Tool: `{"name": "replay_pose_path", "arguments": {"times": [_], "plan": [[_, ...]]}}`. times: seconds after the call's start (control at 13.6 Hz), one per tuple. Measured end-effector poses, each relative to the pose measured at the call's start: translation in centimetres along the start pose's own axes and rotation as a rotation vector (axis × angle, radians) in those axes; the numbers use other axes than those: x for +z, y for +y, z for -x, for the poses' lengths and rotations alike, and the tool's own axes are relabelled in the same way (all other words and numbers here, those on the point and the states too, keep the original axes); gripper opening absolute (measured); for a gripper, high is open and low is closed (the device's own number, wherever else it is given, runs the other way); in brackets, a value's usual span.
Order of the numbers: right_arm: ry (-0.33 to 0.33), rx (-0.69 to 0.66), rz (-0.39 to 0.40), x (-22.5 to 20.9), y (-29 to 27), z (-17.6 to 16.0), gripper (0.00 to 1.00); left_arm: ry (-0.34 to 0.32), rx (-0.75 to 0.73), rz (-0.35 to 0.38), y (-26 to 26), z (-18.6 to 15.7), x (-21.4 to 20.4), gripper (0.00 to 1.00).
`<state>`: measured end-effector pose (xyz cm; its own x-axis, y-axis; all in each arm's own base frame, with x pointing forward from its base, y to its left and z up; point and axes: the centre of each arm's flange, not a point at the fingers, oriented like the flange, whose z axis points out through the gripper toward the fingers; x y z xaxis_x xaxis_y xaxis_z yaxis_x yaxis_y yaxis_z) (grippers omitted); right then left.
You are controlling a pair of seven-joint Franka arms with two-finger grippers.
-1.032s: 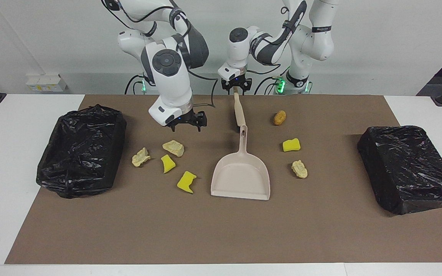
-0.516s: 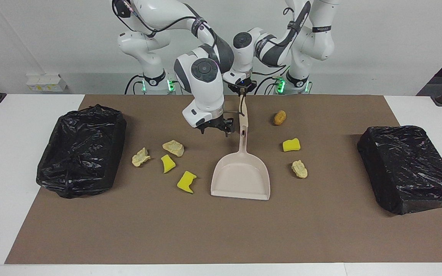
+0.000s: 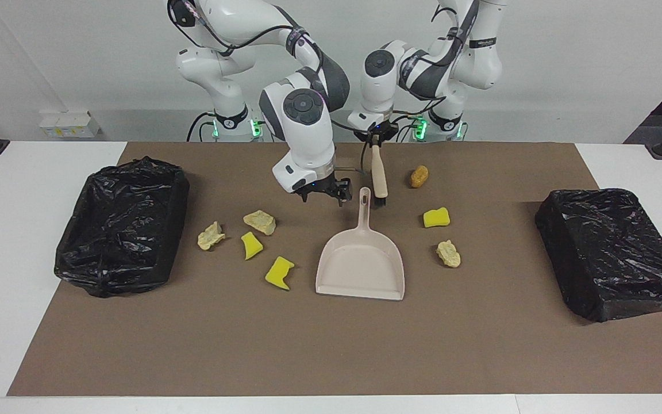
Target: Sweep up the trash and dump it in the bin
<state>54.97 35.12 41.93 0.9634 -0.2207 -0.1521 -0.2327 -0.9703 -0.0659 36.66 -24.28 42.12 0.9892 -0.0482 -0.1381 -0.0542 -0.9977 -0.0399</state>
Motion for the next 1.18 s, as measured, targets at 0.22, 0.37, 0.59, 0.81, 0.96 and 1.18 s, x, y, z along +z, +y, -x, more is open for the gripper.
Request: {"name": "replay_pose_path", "arguments": {"times": [0.22, 0.37, 0.59, 0.81, 0.96, 1.18], "plan": [[0.001, 0.055, 0.003, 3.1, -3.6, 2.4, 1.00, 0.019, 0.080, 0.017, -6.8, -6.3, -0.7, 0.26], [0.023, 0.083, 0.017, 5.1, -6.2, 3.6, 1.00, 0.048, 0.126, -0.002, -10.0, -10.8, -0.9, 0.26], [0.081, 0.063, 0.065, 7.4, -9.3, 4.3, 0.96, 0.107, 0.175, 0.011, -13.7, -17.1, -1.4, 0.26], [0.118, 0.037, 0.093, 7.9, -9.7, 4.1, 0.76, 0.150, 0.336, 0.005, -17.3, -20.5, 0.0, 0.26], [0.120, 0.029, 0.095, 7.9, -9.7, 4.1, 0.69, 0.168, 0.508, -0.009, -18.2, -21.3, 0.8, 0.26], [0.115, 0.006, 0.103, 8.2, -10.0, 4.6, 0.33, 0.167, 0.758, -0.030, -18.9, -21.4, 1.1, 0.26]]}}
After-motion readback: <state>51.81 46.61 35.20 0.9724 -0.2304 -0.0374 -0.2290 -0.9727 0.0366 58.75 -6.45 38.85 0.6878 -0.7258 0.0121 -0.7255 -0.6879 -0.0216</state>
